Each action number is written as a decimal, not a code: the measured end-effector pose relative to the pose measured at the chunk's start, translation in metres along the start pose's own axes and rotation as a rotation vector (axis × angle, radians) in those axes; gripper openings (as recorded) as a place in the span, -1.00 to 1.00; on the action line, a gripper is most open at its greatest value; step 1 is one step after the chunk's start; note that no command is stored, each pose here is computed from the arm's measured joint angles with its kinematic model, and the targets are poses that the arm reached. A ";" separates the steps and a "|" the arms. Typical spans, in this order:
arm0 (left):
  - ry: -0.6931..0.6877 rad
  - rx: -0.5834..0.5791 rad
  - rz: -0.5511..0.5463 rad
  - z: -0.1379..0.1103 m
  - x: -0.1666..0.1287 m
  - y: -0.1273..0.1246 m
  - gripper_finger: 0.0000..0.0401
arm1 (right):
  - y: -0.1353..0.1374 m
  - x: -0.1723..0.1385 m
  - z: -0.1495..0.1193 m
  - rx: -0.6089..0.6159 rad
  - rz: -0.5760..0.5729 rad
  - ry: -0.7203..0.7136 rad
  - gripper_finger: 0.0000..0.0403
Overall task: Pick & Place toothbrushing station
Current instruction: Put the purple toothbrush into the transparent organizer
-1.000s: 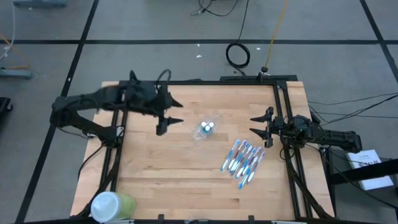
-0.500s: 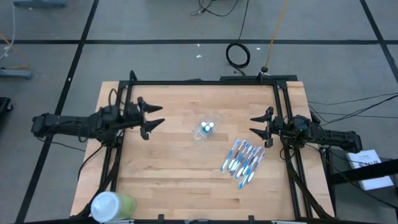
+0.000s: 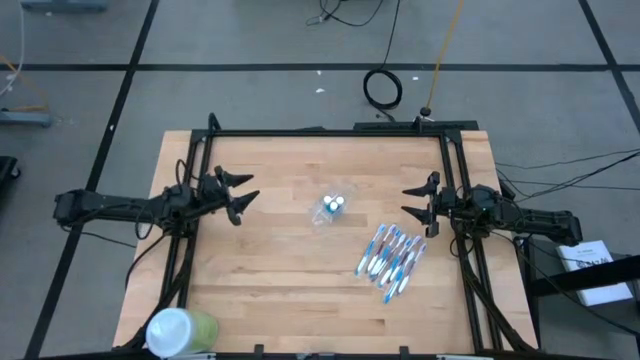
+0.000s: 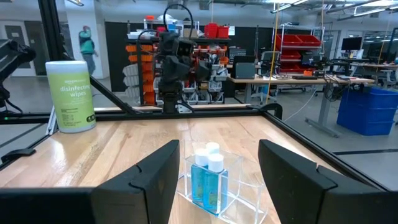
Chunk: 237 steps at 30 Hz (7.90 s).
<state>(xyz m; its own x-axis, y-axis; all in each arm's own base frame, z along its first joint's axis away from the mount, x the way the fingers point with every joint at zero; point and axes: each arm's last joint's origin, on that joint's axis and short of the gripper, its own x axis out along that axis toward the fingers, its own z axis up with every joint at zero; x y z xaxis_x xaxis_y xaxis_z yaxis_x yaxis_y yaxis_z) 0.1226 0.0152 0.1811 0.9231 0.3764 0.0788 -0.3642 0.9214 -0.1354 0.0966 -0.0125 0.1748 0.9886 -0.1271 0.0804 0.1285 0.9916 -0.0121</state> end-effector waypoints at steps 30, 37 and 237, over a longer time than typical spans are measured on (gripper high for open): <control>0.129 0.001 -0.143 -0.013 -0.016 0.002 0.41 | 0.000 0.000 0.000 0.000 0.000 0.000 0.05; 0.128 0.002 -0.143 -0.013 -0.016 0.002 0.41 | 0.000 0.000 0.000 0.000 0.000 -0.002 0.05; 0.120 0.000 -0.144 -0.012 -0.016 0.002 0.41 | -0.044 0.161 0.021 0.323 -0.456 0.028 -0.82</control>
<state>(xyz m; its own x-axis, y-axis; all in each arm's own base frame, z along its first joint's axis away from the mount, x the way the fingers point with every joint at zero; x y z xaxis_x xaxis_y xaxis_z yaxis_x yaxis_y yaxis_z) 0.1088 0.0102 0.1678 0.9737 0.2269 -0.0212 -0.2277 0.9649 -0.1309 0.2489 -0.0760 0.2090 0.8409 -0.5408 -0.0203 0.5172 0.7921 0.3240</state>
